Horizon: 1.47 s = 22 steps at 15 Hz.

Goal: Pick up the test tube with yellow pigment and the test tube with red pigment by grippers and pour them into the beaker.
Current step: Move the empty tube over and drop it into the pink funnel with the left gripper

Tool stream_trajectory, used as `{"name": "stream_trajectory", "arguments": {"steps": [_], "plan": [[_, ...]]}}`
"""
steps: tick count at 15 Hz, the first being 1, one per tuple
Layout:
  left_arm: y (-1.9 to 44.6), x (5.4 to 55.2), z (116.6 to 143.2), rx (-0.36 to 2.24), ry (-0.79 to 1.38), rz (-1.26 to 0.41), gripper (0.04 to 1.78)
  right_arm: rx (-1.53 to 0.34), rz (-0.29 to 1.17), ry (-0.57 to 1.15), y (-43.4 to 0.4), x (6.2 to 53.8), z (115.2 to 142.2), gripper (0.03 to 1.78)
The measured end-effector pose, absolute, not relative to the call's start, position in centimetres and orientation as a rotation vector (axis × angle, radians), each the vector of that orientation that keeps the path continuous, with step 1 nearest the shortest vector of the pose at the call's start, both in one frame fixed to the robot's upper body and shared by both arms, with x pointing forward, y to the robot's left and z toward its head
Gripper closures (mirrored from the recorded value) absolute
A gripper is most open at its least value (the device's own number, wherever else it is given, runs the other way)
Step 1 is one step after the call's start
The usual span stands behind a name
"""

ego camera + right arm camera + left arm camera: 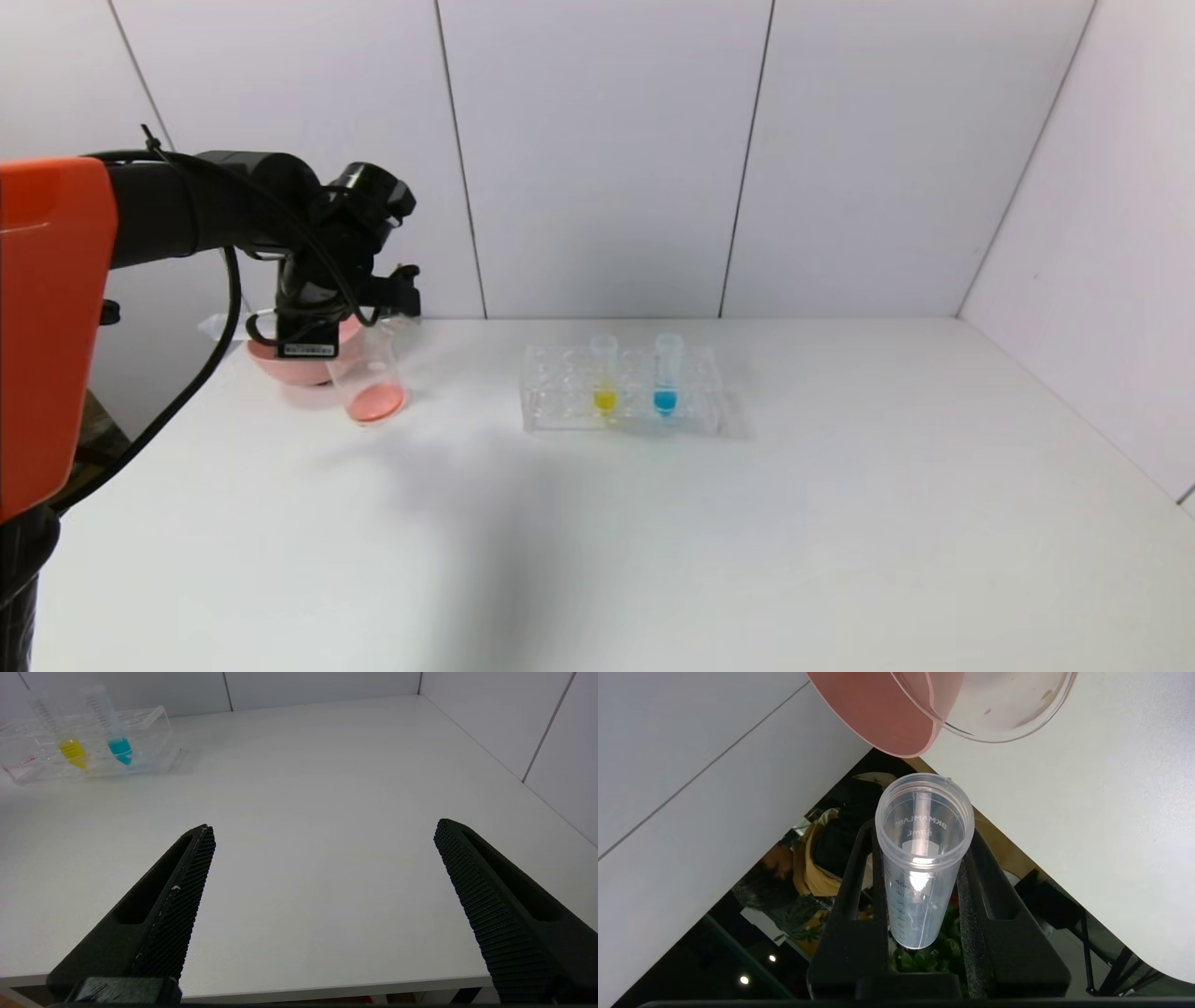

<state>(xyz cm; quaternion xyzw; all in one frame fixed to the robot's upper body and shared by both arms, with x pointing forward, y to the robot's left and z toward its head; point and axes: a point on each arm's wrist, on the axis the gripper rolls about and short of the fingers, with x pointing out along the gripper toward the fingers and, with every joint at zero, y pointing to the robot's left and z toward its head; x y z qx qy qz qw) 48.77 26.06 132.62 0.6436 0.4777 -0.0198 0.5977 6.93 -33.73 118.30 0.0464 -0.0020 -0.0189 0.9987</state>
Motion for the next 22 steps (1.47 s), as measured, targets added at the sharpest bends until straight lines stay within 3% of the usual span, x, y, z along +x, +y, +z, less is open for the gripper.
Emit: {"name": "stream_trajectory", "arguments": {"steps": [4,9,14,17,22], "plan": [[26.6,47.8,134.6,1.331,0.988,-0.116,1.38,0.093,-0.038,-0.004,-33.7,6.9,118.3,0.10],[27.0,46.7,137.6,0.769,0.760,-0.128,1.38,0.093,-0.037,-0.004,-33.7,6.9,118.3,0.10],[31.2,48.0,140.5,0.272,0.447,0.109,1.38,0.093,-0.038,-0.004,-33.7,6.9,118.3,0.10],[32.8,48.1,140.0,0.074,0.288,0.192,1.38,0.093,-0.037,-0.004,-33.7,6.9,118.3,0.10],[33.7,46.0,136.7,0.011,0.126,0.224,1.38,0.093,-0.038,-0.004,-33.7,6.9,118.3,0.10]]}}
